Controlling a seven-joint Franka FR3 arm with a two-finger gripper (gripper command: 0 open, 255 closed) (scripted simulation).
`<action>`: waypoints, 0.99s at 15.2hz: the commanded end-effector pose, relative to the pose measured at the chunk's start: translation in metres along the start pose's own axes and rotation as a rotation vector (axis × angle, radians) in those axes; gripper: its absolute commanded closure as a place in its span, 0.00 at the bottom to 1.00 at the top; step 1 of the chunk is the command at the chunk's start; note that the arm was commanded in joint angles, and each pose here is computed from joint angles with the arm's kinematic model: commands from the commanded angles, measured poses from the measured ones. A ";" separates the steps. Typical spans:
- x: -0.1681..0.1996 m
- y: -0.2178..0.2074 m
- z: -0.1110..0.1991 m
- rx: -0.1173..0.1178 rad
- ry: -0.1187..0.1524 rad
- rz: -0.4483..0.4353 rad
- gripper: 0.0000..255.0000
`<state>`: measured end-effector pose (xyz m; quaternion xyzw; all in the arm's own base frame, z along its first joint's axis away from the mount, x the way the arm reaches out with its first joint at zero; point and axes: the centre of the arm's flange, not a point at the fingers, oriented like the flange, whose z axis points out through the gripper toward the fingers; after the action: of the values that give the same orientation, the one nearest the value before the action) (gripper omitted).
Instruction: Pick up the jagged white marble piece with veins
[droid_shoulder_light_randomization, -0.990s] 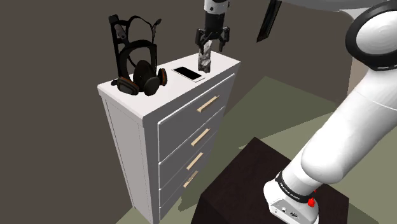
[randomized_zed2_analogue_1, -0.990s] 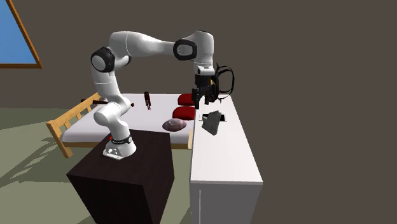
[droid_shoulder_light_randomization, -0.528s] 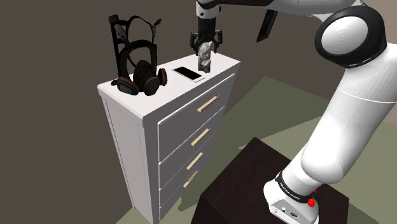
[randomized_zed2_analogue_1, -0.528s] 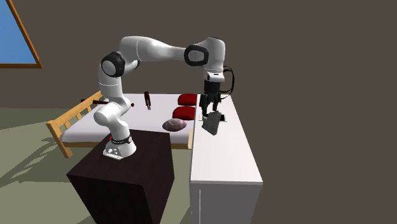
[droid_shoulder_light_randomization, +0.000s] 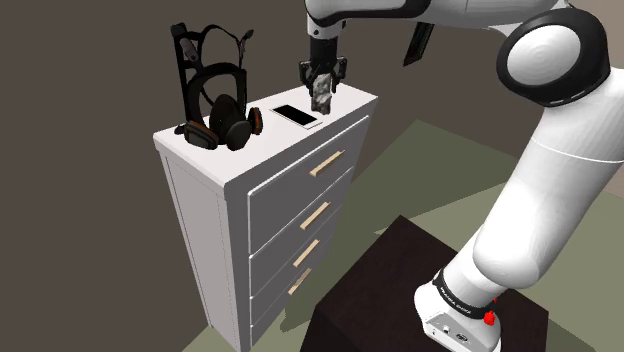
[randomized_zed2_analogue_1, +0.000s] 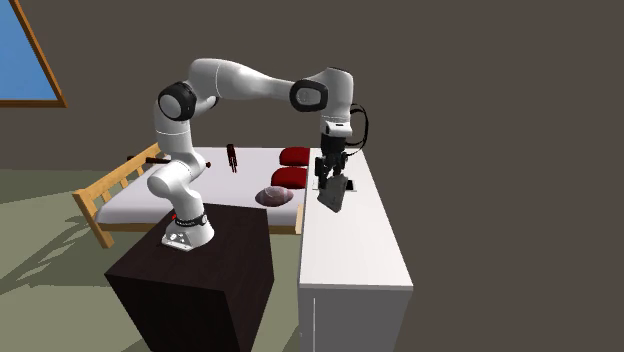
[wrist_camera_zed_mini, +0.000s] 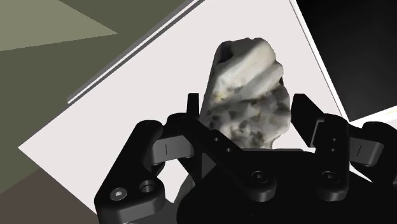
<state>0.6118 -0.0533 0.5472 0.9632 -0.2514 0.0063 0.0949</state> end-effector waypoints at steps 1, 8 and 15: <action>0.001 0.000 0.002 -0.001 -0.002 0.000 1.00; 0.001 0.001 -0.004 -0.001 -0.002 0.000 1.00; 0.003 0.008 -0.040 -0.001 -0.002 0.000 1.00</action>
<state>0.6123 -0.0536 0.5826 0.9631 -0.2517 0.0048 0.0952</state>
